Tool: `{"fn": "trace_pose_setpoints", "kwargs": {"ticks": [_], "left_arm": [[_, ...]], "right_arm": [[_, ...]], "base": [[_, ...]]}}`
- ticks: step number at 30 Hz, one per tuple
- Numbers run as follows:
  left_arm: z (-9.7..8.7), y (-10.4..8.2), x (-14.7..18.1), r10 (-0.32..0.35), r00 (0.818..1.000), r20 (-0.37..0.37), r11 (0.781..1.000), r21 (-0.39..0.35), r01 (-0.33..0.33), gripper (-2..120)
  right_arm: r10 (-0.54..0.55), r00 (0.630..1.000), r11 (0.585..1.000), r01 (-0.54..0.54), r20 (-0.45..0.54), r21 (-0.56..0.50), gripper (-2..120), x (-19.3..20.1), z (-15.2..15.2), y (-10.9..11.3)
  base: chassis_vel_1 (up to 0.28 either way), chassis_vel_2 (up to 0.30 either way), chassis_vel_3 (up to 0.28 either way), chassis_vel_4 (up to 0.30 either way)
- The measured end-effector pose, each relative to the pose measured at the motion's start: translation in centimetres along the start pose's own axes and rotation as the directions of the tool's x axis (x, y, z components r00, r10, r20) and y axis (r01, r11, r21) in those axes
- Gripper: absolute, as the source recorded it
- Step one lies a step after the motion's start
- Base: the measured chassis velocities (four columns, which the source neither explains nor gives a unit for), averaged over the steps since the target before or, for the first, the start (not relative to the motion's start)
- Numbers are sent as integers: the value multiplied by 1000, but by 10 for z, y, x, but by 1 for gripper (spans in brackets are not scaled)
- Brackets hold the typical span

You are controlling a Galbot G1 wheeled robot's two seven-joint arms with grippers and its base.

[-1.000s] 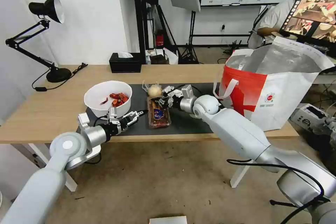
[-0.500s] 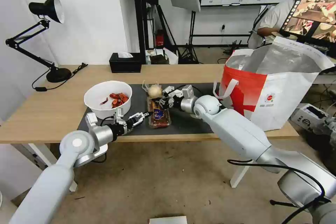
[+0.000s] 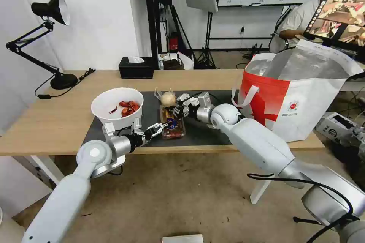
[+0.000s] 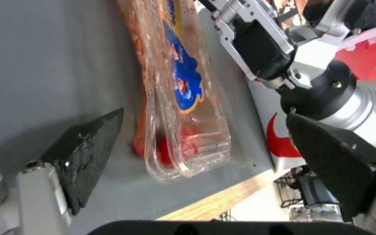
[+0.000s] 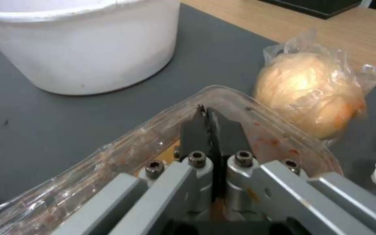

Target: Pick up the trash from the table and place it into the takeout bag.

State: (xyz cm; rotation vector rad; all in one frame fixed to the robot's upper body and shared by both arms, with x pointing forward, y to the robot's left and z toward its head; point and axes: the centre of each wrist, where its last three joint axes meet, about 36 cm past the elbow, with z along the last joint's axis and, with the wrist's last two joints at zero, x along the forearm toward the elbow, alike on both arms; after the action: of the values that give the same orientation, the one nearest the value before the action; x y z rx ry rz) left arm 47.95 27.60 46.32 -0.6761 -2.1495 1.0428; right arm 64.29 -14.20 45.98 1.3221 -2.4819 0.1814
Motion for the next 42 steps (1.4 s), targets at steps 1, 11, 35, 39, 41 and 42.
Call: {"fn": "trace_pose_setpoints", "kwargs": {"ticks": [1, 11, 35, 39, 41, 42], "left_arm": [[0, 0, 0, 0, 1000, 0, 1000, 0, 0, 100], [5, -5, -19, 11, 1000, 20, 1000, -6, -10, 100], [13, -4, -27, -22, 999, 45, 1000, -3, 22, 55], [14, -3, -27, -27, 999, 46, 1000, -4, 27, 38], [16, -2, -27, -31, 998, 46, 1000, -4, 31, 28], [16, -2, -27, -31, 998, 46, 1000, -4, 31, 28]], "right_arm": [[0, 1000, 1000, 0, 0, 0, 0, 0, 0, 0], [-2, 1000, 1000, 2, 4, -5, 0, 1, 1, 0], [2, 1000, 1000, -2, 6, -3, 0, 8, 1, -3], [3, 1000, 1000, -3, 5, -4, 0, 9, 2, -3], [3, 1000, 1000, -3, 8, -6, 0, 10, 3, -3], [3, 1000, 1000, -3, 8, -6, 0, 10, 3, -3]], "base": [[0, 0, 0, 0], [0, 0, 0, 0], [0, 0, 0, 0], [0, 0, 0, 0], [0, 0, 0, 0], [0, 0, 0, 0]]}}
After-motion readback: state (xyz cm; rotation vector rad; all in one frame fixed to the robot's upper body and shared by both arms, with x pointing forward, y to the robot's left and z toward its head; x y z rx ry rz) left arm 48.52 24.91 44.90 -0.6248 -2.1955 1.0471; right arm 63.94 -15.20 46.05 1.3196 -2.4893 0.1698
